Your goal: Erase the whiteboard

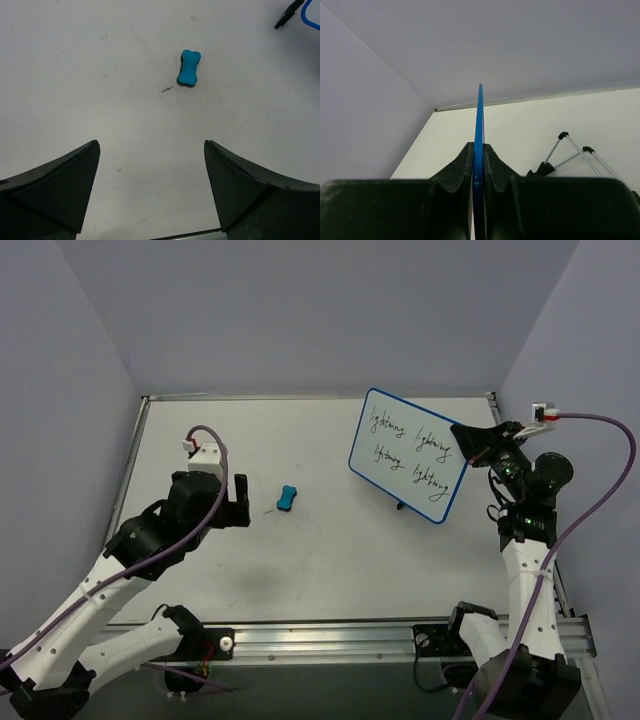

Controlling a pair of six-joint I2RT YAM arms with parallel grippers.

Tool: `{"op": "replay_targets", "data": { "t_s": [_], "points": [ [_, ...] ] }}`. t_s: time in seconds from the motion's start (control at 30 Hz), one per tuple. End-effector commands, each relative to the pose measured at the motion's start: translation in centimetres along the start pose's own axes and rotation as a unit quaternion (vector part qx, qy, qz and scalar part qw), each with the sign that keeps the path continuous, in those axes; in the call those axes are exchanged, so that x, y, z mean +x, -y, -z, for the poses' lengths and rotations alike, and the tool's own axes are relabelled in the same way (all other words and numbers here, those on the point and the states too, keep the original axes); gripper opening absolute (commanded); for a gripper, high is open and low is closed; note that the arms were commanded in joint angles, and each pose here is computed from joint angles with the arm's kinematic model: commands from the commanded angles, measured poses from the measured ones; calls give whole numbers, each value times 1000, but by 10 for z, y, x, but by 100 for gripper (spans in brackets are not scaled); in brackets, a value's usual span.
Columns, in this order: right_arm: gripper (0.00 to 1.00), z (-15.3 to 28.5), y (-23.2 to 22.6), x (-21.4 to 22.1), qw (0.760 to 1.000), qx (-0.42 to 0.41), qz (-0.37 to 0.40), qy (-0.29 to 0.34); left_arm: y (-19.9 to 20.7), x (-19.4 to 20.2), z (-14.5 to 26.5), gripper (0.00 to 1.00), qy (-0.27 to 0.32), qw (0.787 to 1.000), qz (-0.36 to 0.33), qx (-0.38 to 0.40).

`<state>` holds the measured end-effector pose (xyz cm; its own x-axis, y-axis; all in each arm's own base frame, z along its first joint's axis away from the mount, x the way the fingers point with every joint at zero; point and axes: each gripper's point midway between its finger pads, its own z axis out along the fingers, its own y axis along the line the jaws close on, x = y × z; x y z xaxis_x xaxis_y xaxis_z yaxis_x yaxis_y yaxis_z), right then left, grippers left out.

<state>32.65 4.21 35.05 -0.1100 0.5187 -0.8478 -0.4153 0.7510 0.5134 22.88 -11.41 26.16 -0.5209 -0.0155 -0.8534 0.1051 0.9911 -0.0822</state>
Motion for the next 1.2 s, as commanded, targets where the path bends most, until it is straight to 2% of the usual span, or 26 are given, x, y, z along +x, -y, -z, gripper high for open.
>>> {"op": "replay_targets", "data": {
  "t_s": [0.0,0.2,0.33,0.47,0.6,0.67,0.7,1.0,1.17],
  "points": [
    [0,6,-32,-43,998,-21,10,65,19,-21,3,94,16,999,34,33],
    [0,14,-52,-58,995,-38,-22,95,47,-15,-34,94,-32,999,24,34],
    [0,25,-63,-64,994,-30,-33,104,56,-12,-60,94,-46,998,24,26],
    [0,37,-74,-66,994,-18,-37,106,61,-4,-92,94,-85,996,23,15],
    [0,45,-70,-70,993,30,-13,112,70,12,-134,94,-148,988,2,36],
    [0,49,-71,-74,992,49,6,116,68,6,-146,94,-153,987,-14,39],
    [0,51,-72,-75,992,50,12,118,68,17,-158,94,-174,984,-25,33],
    [0,47,-90,-66,993,1,-9,116,79,47,-215,98,-226,973,-48,27],
    [0,49,-96,-60,994,-9,4,105,72,68,-229,100,-246,968,-54,4]
  ]
}}
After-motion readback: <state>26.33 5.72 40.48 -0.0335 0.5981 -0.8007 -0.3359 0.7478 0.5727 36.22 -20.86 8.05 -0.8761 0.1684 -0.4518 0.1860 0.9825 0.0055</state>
